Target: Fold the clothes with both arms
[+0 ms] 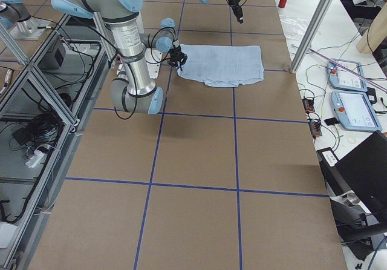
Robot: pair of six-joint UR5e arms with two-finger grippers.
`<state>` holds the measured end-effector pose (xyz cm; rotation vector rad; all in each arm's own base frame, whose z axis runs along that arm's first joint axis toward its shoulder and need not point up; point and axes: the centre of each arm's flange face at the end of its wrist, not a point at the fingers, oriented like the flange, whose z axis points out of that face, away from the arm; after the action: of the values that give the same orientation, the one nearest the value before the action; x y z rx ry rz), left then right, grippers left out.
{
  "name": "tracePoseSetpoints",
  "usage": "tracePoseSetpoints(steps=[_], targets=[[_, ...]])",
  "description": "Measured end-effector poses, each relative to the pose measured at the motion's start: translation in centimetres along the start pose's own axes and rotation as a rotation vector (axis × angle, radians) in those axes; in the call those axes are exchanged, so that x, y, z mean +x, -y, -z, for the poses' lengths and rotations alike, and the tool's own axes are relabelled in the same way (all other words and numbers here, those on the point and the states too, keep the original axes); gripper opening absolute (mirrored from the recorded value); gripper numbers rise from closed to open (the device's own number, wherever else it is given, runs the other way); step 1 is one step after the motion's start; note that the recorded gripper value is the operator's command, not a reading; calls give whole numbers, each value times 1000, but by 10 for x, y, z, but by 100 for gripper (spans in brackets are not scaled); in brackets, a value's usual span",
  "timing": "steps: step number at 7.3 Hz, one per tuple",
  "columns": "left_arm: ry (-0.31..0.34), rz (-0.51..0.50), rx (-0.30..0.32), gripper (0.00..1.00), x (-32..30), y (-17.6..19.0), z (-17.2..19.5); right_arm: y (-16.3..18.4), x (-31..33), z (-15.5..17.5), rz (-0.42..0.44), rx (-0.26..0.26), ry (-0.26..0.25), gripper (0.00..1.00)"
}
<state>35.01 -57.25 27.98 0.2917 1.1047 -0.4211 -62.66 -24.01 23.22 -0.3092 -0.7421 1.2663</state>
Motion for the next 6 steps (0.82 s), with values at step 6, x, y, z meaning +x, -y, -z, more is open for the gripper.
tracePoseSetpoints(steps=[6], targets=[[-9, 212, -71, 58, 17, -78, -18, 18, 7, 19, -1, -26, 1, 0]])
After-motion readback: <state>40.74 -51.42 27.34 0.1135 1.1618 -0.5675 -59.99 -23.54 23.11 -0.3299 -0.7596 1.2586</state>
